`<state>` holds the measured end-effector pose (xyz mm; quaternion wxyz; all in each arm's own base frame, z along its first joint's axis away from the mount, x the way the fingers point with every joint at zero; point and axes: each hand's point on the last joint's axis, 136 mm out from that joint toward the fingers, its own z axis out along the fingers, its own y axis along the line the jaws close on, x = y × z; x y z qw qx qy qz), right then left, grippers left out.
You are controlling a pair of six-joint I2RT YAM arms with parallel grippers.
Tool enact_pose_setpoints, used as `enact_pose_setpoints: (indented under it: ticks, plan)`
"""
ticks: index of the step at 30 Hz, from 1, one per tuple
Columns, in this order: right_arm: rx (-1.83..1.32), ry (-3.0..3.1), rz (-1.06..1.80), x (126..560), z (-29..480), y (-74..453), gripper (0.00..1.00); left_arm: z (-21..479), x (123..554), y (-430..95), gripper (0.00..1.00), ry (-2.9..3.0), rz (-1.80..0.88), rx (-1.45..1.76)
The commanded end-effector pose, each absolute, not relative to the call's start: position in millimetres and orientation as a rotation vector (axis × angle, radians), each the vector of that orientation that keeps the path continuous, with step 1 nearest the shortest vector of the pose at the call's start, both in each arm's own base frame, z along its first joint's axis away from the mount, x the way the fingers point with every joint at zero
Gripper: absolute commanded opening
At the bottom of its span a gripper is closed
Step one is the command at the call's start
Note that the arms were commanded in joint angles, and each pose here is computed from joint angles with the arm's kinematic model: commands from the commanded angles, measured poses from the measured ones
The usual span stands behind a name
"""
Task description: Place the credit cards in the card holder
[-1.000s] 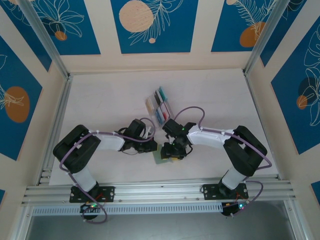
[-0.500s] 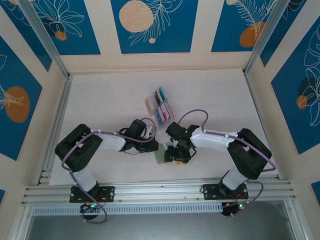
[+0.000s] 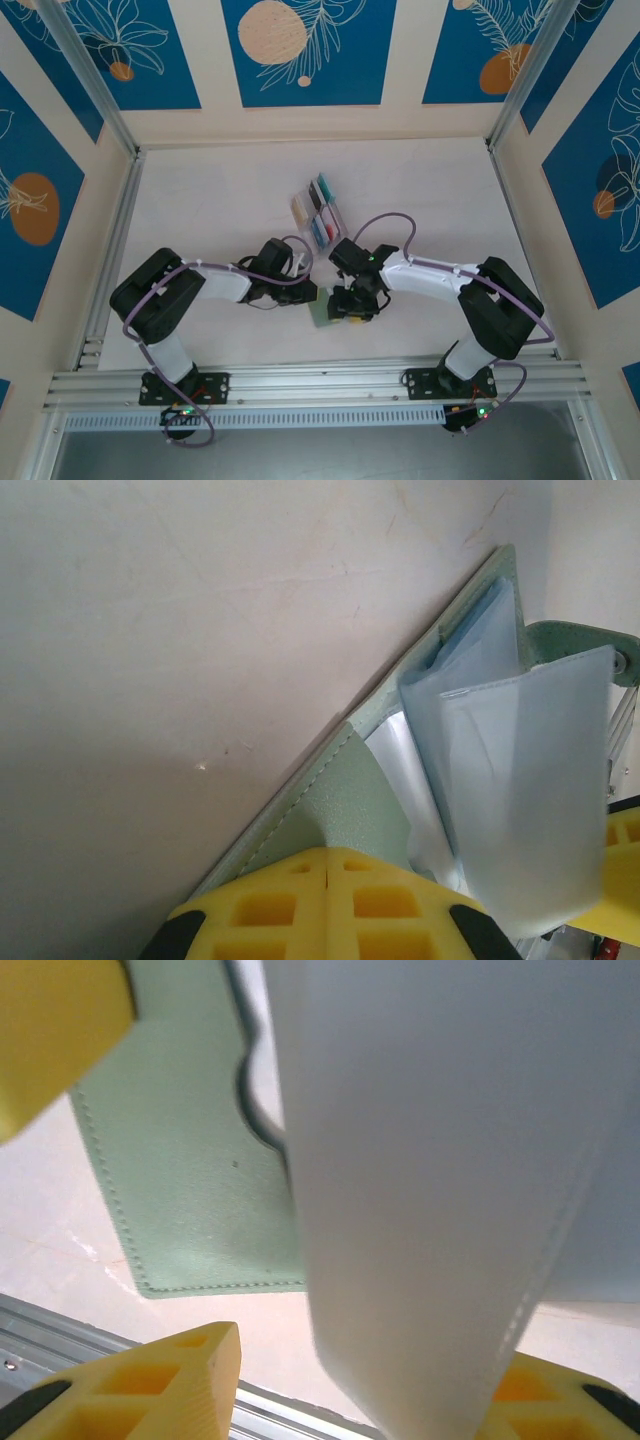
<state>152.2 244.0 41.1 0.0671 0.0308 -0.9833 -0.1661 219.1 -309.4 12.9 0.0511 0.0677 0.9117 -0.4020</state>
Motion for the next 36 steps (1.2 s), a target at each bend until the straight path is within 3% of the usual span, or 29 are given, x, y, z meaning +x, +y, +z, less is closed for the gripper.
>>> enact_pose_setpoints:
  ticks: [1,16,26,36]
  plan:
    - [0.123,-2.982,-0.454,154,51,239,0.46,-58,186,-272,0.00,3.012,-0.921,0.120]
    - [0.259,-2.963,-0.753,177,58,291,0.50,-41,196,-285,0.00,2.972,-0.996,0.116]
    - [0.246,-2.933,-0.833,180,39,304,0.59,0,229,-291,0.00,2.862,-1.203,0.034]
    - [0.219,-2.921,-0.828,180,25,304,0.61,54,255,-265,0.00,2.719,-1.319,-0.086]
